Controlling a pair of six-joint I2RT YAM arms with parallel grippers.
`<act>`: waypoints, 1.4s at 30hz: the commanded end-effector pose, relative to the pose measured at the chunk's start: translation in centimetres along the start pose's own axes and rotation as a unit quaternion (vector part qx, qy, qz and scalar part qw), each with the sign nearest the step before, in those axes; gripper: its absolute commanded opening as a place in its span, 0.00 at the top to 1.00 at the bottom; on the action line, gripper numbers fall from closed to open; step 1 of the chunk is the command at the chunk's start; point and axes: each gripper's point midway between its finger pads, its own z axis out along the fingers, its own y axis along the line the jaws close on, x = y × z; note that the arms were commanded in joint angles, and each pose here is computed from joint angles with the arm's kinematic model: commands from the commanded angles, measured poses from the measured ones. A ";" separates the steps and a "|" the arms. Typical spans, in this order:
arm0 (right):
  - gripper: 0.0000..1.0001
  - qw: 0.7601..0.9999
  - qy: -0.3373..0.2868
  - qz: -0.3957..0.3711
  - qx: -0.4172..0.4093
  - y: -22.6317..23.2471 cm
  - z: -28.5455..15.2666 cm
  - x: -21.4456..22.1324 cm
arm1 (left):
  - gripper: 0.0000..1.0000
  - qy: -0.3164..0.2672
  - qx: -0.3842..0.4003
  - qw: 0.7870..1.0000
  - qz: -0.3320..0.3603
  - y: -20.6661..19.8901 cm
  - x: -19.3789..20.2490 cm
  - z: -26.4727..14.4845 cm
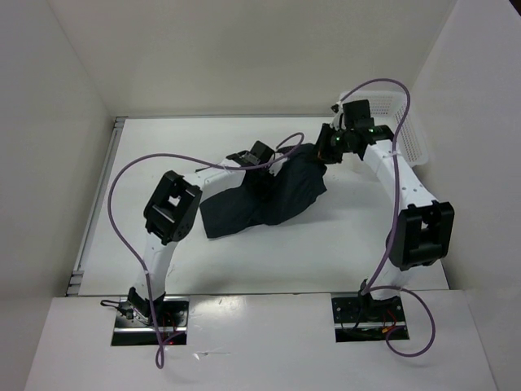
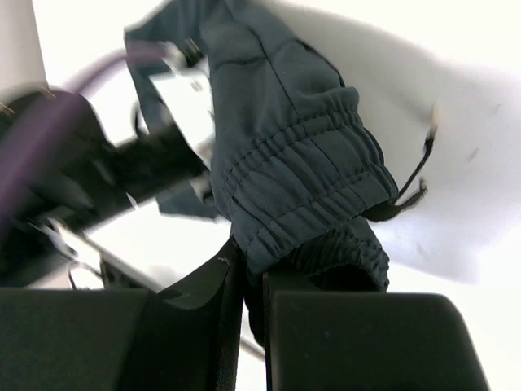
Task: Fold and stack the shorts
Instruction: Fold the shorts
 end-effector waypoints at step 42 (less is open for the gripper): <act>1.00 0.972 -0.165 -0.119 0.119 9.8 4.5 -5.2 | 0.18 -0.026 0.108 0.991 -0.074 3.1 -4.7 -10.1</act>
